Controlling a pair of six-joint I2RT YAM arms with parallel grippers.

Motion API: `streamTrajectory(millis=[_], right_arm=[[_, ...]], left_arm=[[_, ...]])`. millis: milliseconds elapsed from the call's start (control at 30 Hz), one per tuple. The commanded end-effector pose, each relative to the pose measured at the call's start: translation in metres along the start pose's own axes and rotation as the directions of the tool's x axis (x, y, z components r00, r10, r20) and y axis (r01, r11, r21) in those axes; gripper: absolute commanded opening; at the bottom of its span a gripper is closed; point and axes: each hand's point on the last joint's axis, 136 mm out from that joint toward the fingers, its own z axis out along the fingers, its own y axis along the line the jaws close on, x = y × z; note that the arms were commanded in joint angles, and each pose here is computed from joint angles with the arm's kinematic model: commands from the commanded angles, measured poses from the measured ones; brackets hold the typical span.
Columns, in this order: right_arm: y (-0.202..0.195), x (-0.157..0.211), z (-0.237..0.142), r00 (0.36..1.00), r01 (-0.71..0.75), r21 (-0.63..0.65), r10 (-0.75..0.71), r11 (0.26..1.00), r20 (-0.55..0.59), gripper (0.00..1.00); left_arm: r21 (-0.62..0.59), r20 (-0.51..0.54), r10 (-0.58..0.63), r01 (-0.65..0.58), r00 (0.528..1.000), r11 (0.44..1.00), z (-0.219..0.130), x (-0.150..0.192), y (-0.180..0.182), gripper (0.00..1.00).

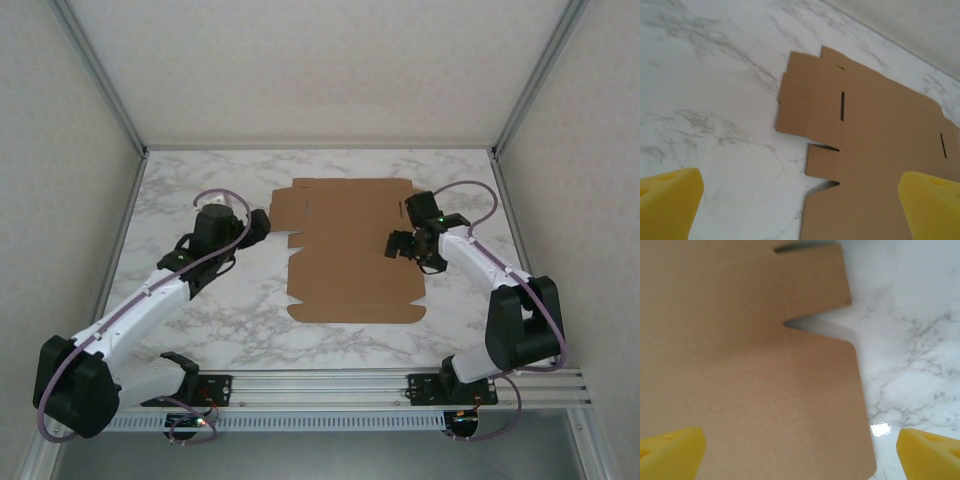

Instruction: Fold the paper box

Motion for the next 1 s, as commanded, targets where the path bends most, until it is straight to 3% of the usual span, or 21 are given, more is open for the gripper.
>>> streamTrajectory(millis=[0, 300, 500, 567, 667, 833, 967], right_arm=[[-0.002, 0.003, 0.012, 0.999, -0.03, -0.032, 0.029, 0.999, -0.027, 0.99], [0.025, 0.046, 0.051, 0.977, -0.093, -0.192, 0.052, 0.977, -0.206, 0.99], [0.082, 0.068, 0.037, 0.973, -0.025, -0.397, -0.069, 0.917, -0.22, 0.98], [0.09, 0.074, 0.036, 0.97, -0.045, -0.425, -0.062, 0.904, -0.234, 0.93], [0.078, 0.051, 0.019, 0.992, -0.081, -0.395, 0.034, 0.915, -0.124, 0.86], [0.043, -0.008, -0.026, 0.947, -0.258, -0.46, 0.318, 0.849, 0.055, 0.94], [0.05, -0.04, -0.047, 0.914, -0.307, -0.577, 0.403, 0.757, 0.042, 0.97]], left_arm=[[0.105, -0.064, -0.049, 0.055, 0.997, 0.993, 0.008, 0.009, -0.02, 1.0], [0.14, -0.168, -0.089, 0.114, 0.982, 0.984, 0.024, 0.037, -0.025, 1.0], [0.149, -0.225, -0.107, 0.142, 0.968, 0.979, 0.036, 0.06, -0.029, 1.0], [0.152, -0.258, -0.125, 0.168, 0.958, 0.974, 0.042, 0.071, -0.03, 1.0], [0.143, -0.299, -0.151, 0.201, 0.942, 0.969, 0.05, 0.085, -0.032, 1.0], [0.114, -0.319, -0.18, 0.226, 0.93, 0.967, 0.061, 0.096, -0.029, 1.0], [0.079, -0.339, -0.201, 0.24, 0.919, 0.968, 0.069, 0.107, -0.021, 0.99]])
